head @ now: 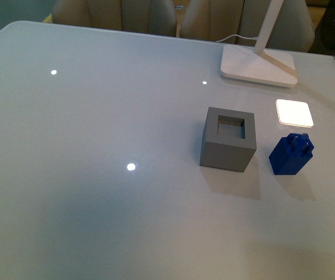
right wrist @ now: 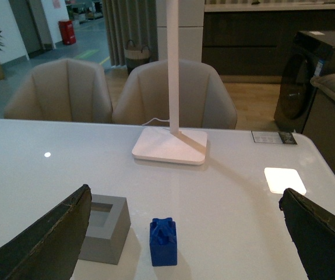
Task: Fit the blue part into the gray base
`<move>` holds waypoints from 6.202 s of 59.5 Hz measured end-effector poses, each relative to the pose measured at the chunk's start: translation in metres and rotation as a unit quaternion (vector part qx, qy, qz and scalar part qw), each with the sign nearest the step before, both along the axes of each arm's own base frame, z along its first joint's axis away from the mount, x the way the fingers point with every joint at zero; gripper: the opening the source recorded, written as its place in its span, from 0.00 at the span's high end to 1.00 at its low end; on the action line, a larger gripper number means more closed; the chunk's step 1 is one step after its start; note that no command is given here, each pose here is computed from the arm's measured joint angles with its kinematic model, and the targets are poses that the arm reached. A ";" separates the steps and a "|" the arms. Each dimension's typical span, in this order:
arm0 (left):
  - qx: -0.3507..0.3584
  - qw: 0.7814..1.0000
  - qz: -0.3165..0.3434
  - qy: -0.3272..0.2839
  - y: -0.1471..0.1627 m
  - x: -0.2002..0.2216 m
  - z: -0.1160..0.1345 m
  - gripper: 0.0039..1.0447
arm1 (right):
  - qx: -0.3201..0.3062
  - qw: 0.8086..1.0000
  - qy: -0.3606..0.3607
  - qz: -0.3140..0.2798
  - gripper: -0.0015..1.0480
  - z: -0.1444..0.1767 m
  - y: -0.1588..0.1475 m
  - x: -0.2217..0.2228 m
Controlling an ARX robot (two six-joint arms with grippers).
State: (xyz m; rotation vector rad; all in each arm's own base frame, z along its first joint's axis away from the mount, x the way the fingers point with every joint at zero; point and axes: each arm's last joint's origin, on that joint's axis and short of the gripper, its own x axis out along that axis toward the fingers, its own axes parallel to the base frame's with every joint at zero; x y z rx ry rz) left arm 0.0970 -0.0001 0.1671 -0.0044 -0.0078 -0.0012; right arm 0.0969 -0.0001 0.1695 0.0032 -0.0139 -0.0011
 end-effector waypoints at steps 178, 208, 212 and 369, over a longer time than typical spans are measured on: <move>0.000 1.000 0.000 0.000 0.000 0.000 0.000 0.07 | 0.076 0.912 0.402 -0.002 0.58 -0.024 0.054 0.233; 0.000 1.000 0.000 0.000 0.000 0.000 0.000 0.07 | 0.112 0.904 0.414 0.003 0.59 -0.038 0.140 0.250; 0.000 1.000 0.000 0.000 0.000 0.000 0.000 0.07 | 0.115 0.902 0.416 -0.002 0.59 -0.041 0.141 0.252; 0.000 1.000 0.000 0.000 0.000 0.000 0.000 0.07 | 0.008 1.000 0.012 0.003 0.81 0.014 0.033 0.111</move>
